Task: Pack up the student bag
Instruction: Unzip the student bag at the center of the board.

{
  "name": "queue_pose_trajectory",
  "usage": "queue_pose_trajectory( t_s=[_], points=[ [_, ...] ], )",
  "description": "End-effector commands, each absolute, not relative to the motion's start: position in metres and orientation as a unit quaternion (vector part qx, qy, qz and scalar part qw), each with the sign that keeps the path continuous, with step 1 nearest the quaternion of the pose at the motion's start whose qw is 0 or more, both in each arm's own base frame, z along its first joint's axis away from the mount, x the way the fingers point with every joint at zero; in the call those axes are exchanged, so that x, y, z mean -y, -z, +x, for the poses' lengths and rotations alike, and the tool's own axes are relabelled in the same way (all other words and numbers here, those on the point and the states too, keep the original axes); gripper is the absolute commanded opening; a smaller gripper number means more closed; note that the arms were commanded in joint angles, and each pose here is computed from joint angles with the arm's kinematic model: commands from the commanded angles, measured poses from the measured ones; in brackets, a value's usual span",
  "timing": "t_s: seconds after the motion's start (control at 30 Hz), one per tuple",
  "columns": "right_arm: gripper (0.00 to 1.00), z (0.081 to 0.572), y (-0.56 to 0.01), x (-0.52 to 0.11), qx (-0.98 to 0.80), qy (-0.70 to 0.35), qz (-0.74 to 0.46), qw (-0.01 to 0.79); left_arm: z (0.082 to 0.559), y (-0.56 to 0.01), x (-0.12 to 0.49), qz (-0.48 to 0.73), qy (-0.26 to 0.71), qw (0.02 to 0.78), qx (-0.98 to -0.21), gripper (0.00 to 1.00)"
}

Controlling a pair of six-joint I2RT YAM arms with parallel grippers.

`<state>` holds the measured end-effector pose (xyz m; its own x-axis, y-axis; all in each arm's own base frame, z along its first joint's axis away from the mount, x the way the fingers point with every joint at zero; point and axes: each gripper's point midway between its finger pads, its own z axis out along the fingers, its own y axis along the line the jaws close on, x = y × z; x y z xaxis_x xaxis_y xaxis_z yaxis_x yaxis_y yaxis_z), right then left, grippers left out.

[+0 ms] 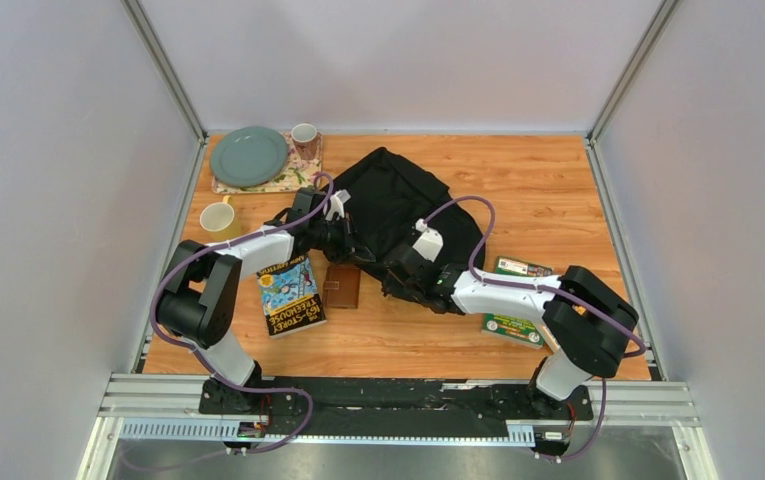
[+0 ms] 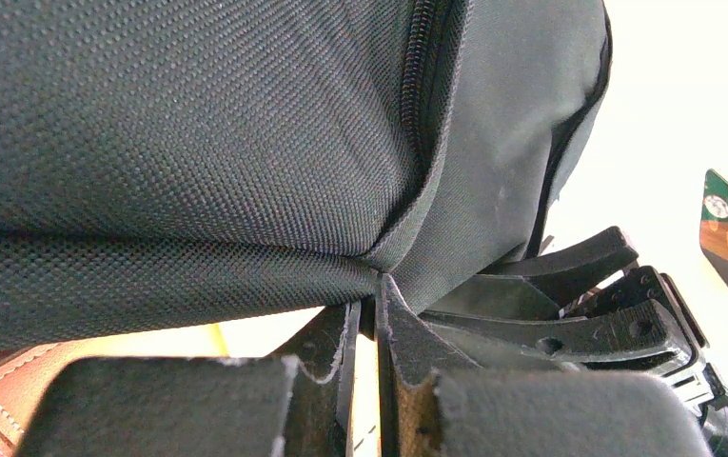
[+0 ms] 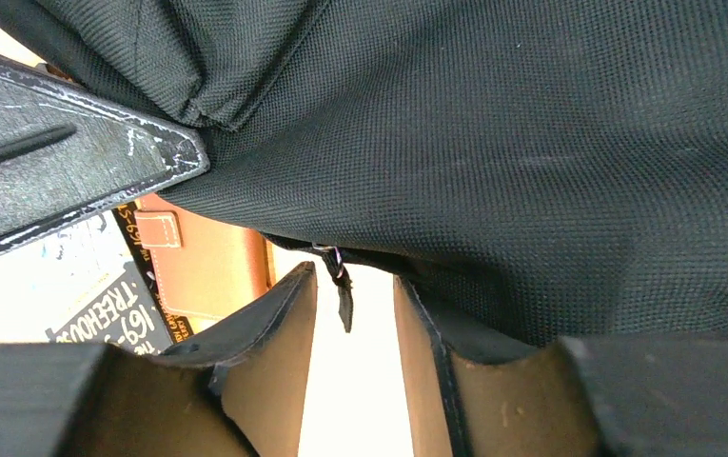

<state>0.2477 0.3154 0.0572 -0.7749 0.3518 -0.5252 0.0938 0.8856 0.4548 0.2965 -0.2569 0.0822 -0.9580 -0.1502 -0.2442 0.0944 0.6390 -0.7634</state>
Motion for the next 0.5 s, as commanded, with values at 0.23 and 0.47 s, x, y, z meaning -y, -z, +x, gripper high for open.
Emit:
queue_pose_trajectory(
  t_s=[0.23, 0.47],
  points=[
    [0.24, 0.262, -0.053, -0.330, -0.909, -0.218, 0.146, 0.324, 0.296, -0.110, 0.263, -0.002, 0.459, 0.159, -0.874, 0.00],
    [0.00, 0.263, -0.083, -0.320, -0.897, -0.226, 0.118, 0.360, 0.296, -0.104, 0.264, 0.013, 0.456, 0.155, -0.876, 0.00]
  ],
)
